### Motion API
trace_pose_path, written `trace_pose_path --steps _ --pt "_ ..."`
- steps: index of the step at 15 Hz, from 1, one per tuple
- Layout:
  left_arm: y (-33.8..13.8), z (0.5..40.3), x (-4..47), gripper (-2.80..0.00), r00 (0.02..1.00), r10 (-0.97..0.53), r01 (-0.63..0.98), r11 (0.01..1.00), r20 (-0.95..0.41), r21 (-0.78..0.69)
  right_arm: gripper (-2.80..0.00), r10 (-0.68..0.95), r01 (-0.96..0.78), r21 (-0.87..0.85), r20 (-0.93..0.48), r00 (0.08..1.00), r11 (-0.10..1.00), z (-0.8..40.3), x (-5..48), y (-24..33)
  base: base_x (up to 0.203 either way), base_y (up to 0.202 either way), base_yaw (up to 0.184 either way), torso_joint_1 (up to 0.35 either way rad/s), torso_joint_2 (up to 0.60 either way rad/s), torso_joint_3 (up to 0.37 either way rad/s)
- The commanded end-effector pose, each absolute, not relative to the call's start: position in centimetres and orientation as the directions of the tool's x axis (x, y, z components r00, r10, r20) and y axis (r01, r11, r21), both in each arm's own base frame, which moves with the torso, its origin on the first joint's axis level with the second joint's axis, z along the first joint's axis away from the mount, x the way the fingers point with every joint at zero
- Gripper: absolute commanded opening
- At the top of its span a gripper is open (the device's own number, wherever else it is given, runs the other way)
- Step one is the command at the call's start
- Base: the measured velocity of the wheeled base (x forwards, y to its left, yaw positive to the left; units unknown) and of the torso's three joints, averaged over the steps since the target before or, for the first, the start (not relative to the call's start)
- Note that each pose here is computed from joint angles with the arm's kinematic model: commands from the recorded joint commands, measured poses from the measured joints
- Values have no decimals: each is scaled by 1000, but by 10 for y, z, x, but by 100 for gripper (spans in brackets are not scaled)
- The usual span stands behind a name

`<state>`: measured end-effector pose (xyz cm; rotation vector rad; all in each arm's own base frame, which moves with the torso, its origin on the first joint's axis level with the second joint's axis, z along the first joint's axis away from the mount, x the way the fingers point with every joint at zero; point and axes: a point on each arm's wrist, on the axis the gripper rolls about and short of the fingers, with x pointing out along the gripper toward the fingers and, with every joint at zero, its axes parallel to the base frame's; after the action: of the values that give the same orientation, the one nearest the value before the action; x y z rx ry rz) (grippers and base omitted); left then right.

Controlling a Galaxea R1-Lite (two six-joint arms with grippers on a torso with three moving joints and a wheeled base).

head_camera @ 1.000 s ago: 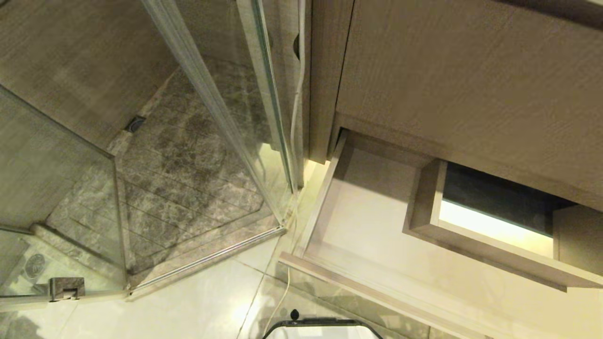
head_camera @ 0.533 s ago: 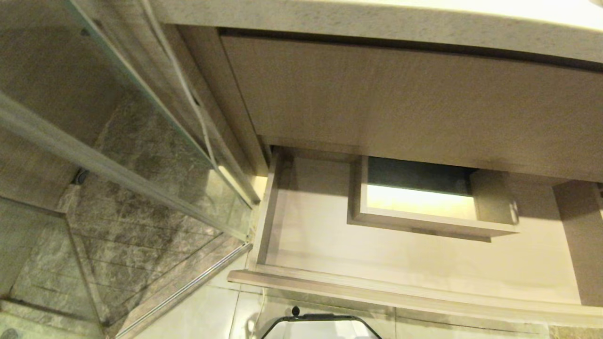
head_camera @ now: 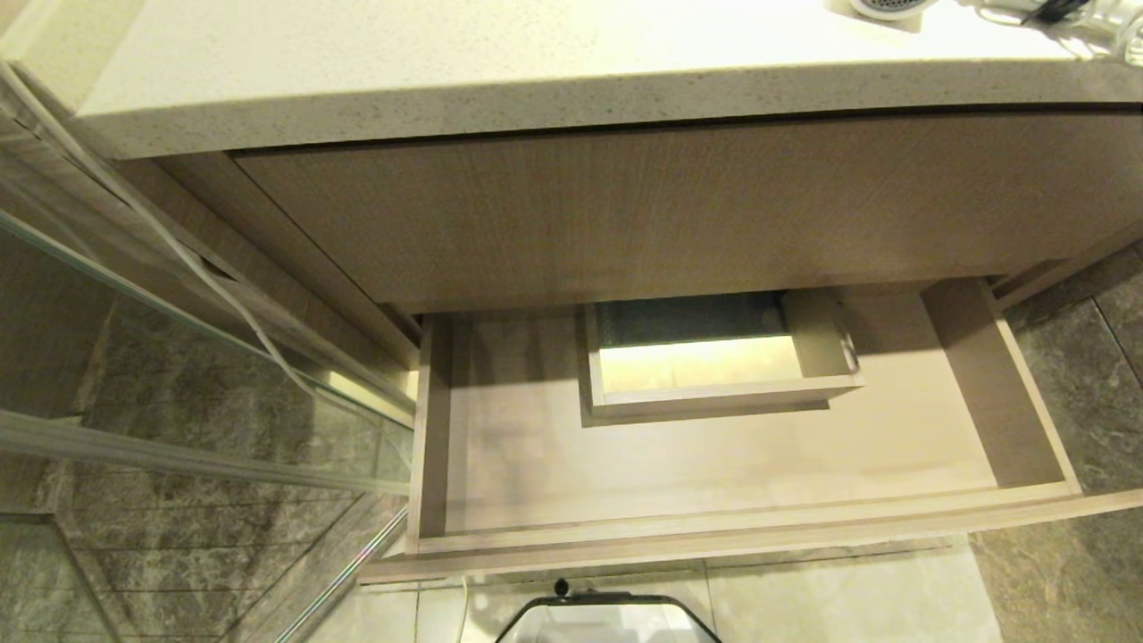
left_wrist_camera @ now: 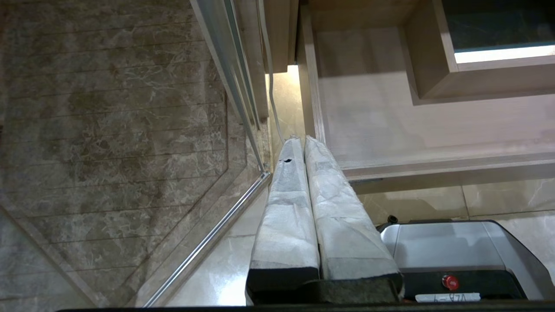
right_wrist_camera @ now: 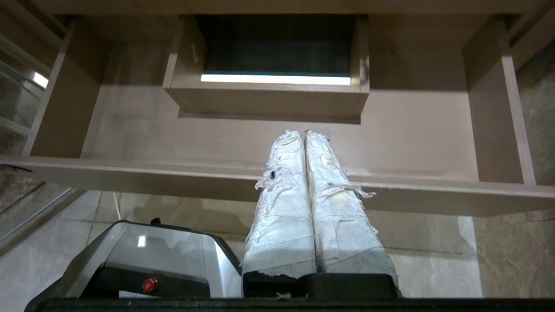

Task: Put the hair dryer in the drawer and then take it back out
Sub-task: Pick up the hairdryer

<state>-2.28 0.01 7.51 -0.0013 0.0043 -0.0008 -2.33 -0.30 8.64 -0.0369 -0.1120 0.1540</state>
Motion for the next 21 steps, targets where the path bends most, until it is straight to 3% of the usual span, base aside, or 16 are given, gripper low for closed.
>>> trace_pose_path --steps 1,9,21 --pt "0 75 -23 -280 1000 0 0 1000 -6 -2 -280 155 -151 -46 109 982 988 75 -23 -3 0 0 0 0 0 0" --pt "0 75 -23 -280 1000 0 0 1000 -6 -2 -280 155 -151 -44 109 982 988 75 -23 -3 0 0 0 14 -25 -9" --pt "0 75 -23 -280 1000 0 0 1000 -6 -2 -280 154 -150 -44 109 982 988 75 -23 -3 0 0 0 270 -521 -250"
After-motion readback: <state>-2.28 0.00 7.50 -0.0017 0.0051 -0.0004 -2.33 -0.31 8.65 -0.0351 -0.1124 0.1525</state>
